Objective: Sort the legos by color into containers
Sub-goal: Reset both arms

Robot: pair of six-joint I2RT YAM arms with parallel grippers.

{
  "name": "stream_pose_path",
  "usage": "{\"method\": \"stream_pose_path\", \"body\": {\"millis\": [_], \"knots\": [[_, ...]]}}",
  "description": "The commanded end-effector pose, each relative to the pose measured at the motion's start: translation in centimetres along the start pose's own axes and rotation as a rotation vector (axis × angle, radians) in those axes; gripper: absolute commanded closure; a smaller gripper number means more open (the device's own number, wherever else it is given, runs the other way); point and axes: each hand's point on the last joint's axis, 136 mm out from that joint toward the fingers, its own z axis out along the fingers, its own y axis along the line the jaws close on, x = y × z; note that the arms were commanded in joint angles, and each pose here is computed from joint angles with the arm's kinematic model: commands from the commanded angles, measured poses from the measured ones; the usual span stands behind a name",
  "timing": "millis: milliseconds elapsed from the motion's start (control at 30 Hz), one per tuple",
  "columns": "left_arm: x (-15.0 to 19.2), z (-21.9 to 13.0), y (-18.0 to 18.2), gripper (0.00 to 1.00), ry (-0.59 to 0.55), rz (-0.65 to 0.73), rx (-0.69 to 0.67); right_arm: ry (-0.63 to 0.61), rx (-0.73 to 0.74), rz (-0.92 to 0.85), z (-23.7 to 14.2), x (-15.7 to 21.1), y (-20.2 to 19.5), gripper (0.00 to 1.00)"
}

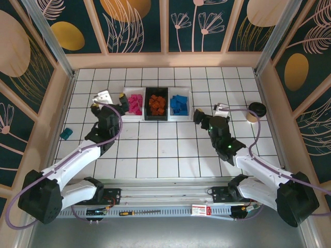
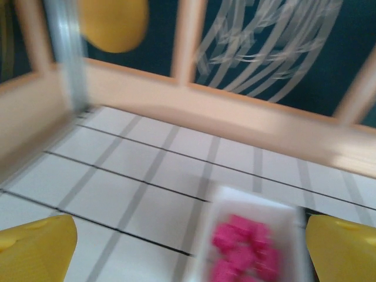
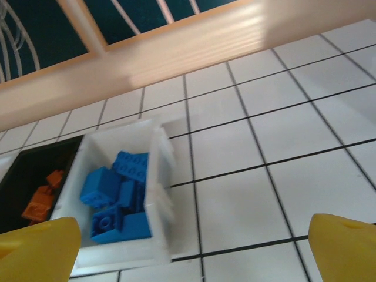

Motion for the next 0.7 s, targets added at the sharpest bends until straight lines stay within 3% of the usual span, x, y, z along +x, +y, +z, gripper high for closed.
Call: {"method": "stream_pose_path", "body": {"millis": [0, 133, 300, 500, 667], "knots": [[-1.6, 1.6, 4.1, 0.02, -0.087, -0.004, -0.126, -0.042, -0.013, 0.054, 0.7, -1.3, -0.8, 0.01], [-0.7, 3.0, 6.9, 0.02, -0.115, 0.064, -0.172, -0.055, -0.024, 0.077, 1.0, -1.7, -1.6, 0.01], [3.0, 5.0, 10.9, 0.02, -0.033, 0.116, -0.244, -0.068, -0.028, 0.067, 0.9, -1.8, -2.1, 0.01], [7.5, 5.9, 10.8, 0.02, 0.002, 0.119, -0.185, -0.074, -0.017, 0.052, 1.1, -1.6, -2.8, 0.01], [7.4, 5.7, 10.5, 0.02, -0.064, 0.134, -0.146, -0.071, -0.015, 0.008, 1.3, -1.1, -3.1, 0.01]]}}
